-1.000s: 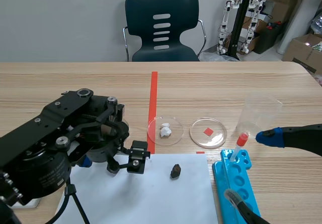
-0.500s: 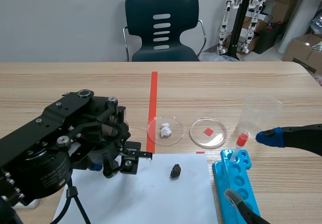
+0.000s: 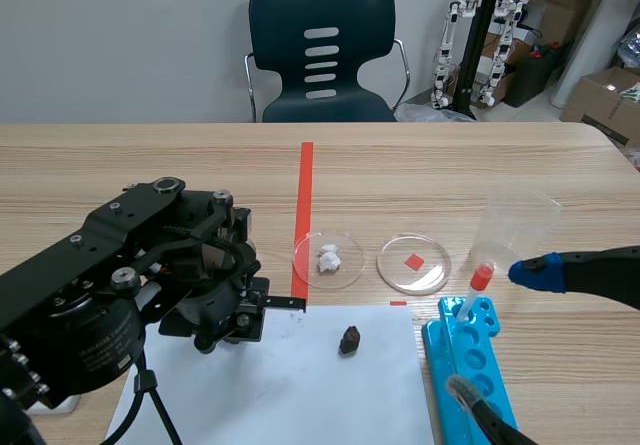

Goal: Pick up the middle mineral with the left hand

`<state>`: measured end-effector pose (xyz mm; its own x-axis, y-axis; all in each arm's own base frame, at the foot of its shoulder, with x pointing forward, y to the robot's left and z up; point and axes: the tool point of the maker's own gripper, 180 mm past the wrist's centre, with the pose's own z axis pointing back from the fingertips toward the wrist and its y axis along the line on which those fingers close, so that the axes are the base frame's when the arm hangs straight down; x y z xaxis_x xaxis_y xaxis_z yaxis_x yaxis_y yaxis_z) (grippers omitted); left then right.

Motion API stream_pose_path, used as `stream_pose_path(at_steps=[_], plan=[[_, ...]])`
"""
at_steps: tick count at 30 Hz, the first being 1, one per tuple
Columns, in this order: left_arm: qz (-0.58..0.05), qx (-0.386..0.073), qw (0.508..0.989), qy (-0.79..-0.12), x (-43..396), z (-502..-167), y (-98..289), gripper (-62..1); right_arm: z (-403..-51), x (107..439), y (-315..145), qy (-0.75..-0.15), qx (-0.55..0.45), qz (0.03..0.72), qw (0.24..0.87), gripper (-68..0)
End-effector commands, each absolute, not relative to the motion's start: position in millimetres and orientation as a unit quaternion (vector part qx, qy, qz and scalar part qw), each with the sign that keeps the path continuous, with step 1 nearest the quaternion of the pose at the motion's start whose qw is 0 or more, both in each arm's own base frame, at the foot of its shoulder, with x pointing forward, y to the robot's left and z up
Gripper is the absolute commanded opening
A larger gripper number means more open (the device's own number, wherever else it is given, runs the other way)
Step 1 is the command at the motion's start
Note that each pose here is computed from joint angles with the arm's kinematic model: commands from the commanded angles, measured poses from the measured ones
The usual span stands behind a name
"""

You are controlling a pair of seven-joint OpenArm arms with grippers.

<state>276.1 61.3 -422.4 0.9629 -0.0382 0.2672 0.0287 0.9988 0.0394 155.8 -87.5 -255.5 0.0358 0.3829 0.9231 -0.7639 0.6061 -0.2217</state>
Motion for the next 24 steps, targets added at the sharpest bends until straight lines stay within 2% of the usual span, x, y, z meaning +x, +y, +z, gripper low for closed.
stream_pose_path(at_steps=[1,8,24], plan=[[-0.017,0.013,0.988,-0.153,286.7,-413.3,58.2,-45.5,-251.0,156.9,-85.9,-0.568,0.175,0.405,0.695,-14.6],[-0.017,0.013,0.988,-0.153,286.6,-413.3,58.4,-52.2,-251.0,156.9,-85.9,-0.568,0.175,0.405,0.695,-14.6],[-0.017,0.015,0.989,-0.147,283.1,-415.3,59.7,-52.1,-251.1,156.9,-85.9,-0.568,0.175,0.405,0.695,-14.6]])
